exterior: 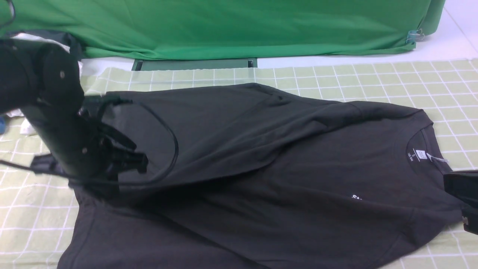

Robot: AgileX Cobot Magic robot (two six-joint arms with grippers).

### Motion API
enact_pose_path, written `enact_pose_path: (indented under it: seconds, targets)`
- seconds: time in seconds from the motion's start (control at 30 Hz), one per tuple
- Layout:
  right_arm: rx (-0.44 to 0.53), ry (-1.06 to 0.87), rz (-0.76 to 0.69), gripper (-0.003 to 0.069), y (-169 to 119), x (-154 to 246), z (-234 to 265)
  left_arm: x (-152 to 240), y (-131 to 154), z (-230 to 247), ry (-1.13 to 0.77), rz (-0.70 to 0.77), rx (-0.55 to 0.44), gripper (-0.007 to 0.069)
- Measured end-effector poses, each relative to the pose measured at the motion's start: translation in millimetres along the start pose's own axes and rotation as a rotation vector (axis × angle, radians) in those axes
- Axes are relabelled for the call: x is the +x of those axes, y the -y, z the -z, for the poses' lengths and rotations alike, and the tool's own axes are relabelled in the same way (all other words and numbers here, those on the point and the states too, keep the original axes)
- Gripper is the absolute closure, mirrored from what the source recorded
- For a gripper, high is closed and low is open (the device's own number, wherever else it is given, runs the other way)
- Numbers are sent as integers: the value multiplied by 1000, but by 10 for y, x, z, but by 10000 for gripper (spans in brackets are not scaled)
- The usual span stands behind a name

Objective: Fold a long-sleeved shirt over a green coffee tablecloth.
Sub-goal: 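Fold the left side of the dark shirt inward over its body with the left gripper, then grasp the near edge of the shirt at its hem and shoulder corners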

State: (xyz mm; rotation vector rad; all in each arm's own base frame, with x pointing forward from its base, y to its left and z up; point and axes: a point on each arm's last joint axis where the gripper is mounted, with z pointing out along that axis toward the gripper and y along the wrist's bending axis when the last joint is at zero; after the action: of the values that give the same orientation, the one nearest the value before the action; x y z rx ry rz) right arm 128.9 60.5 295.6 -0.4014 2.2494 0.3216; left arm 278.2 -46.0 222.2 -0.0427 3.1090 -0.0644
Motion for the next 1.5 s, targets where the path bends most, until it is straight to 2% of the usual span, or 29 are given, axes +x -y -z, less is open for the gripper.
enact_pose_path:
  seconds: [0.13,0.17,0.2,0.37,0.53,0.73,0.93,1.13,1.43,1.5]
  targets:
    - [0,0,1,657,0,0,0,104,-35,-75,-73,-18,-27,486]
    - [0,0,1,656,0,0,0,105,-37,-77,-74,-19,-29,486]
    - [0,-3,-1,655,0,0,-6,140,-62,-86,-107,-26,-54,398]
    - [2,-52,-13,652,4,8,-82,238,-121,-91,-166,-24,-109,186]
    - [2,-194,-5,652,-2,-28,-158,465,-167,-145,-203,12,-123,64]
    - [-3,-203,19,652,-16,-187,-171,768,-224,-218,-184,34,-121,39]
    - [-20,-129,52,651,-41,-347,-118,971,-273,-407,-132,75,-120,36]
    - [-38,-87,75,651,-64,-427,-82,980,-290,-523,-57,172,-118,36]
    - [-71,-75,98,651,-106,-527,9,981,-274,-680,-131,214,-115,36]
    - [-82,-87,105,651,-126,-589,91,957,-261,-701,-157,224,-113,60]
